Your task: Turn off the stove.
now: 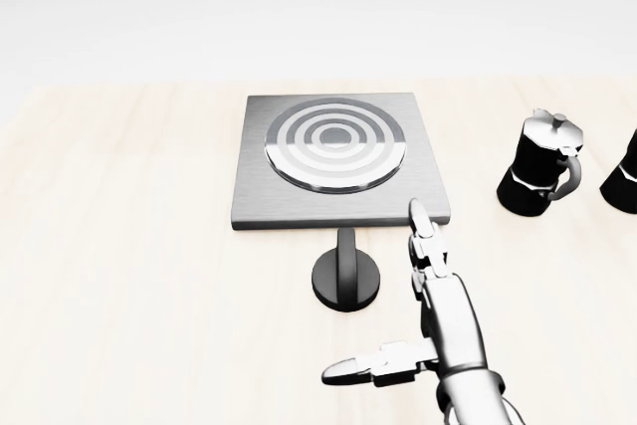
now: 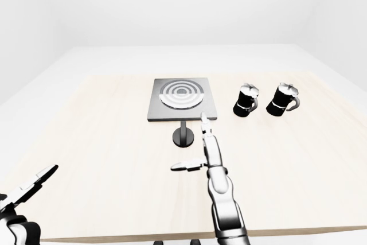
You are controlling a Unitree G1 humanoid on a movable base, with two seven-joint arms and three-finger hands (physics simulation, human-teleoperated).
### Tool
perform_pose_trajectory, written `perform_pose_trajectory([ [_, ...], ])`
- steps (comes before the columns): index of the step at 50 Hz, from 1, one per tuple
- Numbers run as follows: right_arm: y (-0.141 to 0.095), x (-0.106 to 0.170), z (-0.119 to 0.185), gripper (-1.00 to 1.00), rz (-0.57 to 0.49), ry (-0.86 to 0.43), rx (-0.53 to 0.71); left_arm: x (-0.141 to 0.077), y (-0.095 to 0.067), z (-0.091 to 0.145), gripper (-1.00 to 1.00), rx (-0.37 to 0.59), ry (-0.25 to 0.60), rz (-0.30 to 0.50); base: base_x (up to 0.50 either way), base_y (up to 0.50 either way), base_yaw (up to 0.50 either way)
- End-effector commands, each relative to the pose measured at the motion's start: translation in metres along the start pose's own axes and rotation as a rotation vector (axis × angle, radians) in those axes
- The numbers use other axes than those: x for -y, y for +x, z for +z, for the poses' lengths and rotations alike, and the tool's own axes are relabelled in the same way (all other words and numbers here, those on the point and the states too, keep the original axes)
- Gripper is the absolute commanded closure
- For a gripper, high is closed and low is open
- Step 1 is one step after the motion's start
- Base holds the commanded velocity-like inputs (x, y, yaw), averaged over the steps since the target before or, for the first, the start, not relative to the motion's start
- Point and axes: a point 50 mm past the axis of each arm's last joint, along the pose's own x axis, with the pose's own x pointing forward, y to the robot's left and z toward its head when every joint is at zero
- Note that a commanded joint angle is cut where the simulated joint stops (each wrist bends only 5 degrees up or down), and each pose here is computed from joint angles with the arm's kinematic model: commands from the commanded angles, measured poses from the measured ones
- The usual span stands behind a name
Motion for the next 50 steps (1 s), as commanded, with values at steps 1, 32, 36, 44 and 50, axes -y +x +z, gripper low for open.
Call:
perform_pose_trajectory([
  [1,0.001,-0.006,0.005,-1.00,0.038,0.022,0.019,0.000,0.000,-0.001,-1.00,-0.002,0.001,0.000,0.00,0.00,0.00],
  [32,0.026,-0.023,0.039,-1.00,0.074,0.085,0.140,0.002,0.001,-0.004,-1.00,-0.010,0.009,-0.002,0.00,0.00,0.00],
  [36,0.026,-0.023,0.039,-1.00,0.074,0.085,0.143,0.002,0.001,-0.004,-1.00,-0.011,0.009,-0.002,0.00,0.00,0.00],
  [44,0.026,-0.023,0.039,-1.00,0.074,0.085,0.143,0.002,0.001,-0.004,-1.00,-0.011,0.009,-0.002,0.00,0.00,0.00],
  [50,0.026,-0.023,0.039,-1.00,0.074,0.085,0.143,0.002,0.001,-0.004,-1.00,-0.011,0.009,-0.002,0.00,0.00,0.00],
])
